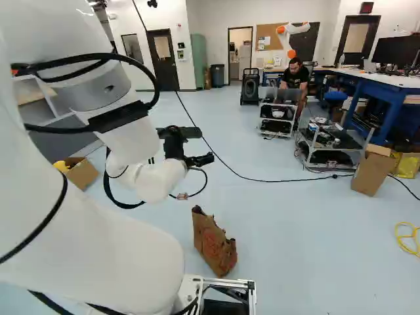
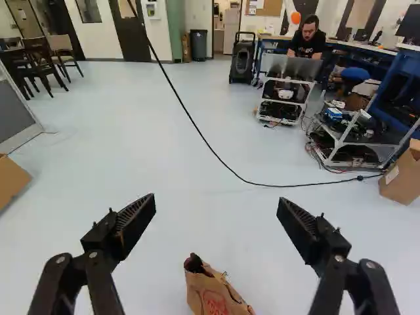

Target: Pick up the grocery bag from the ground

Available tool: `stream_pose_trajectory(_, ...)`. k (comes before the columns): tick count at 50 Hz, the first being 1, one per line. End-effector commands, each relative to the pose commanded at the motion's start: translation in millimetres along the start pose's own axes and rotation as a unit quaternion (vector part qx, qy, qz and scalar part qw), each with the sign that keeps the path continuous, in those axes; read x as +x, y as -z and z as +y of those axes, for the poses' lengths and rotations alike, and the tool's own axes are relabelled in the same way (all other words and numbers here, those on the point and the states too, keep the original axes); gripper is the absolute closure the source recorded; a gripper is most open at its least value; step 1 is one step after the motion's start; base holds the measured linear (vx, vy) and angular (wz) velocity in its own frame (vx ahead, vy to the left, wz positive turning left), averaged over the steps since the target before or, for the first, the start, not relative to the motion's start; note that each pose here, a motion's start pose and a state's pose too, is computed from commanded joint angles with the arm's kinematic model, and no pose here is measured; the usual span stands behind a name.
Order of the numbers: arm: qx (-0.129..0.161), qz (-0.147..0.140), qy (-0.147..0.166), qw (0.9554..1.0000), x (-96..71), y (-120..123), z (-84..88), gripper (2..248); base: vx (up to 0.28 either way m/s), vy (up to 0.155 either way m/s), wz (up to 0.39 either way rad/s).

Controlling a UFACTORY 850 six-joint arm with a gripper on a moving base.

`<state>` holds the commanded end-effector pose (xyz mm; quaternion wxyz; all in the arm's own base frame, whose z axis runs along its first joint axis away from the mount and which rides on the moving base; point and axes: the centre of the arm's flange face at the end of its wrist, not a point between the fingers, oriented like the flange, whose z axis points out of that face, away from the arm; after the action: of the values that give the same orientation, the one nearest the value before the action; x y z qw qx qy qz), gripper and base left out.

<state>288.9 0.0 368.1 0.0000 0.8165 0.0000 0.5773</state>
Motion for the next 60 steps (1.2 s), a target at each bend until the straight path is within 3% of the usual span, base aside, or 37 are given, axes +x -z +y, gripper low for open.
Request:
stream_pose_trajectory(10, 0.000, -0.016, 0.000, 0.9999, 5.6, -17.0, 0.0, 3, 0.000, 0.000, 0.000)
stream_pose_trajectory(18, 0.000, -0.072, 0.000, 0.9974, 5.0, -36.3, 0.0, 3, 0.000, 0.000, 0.000)
stream_pose_trajectory(25, -0.001, -0.129, 0.000, 0.9917, 2.6, -52.7, 0.4, 3, 0.000, 0.000, 0.000)
stream_pose_trajectory(33, -0.004, -0.194, -0.002, 0.9810, -0.5, -70.1, 3.4, 3, 0.000, 0.000, 0.000)
stream_pose_trajectory(43, -0.010, -0.270, -0.007, 0.9628, -3.7, -89.7, 8.7, 3, 0.000, 0.000, 0.000)
stream_pose_trajectory(60, -0.018, -0.352, -0.015, 0.9358, -18.7, -131.3, 19.3, 3, 0.000, 0.000, 0.000)
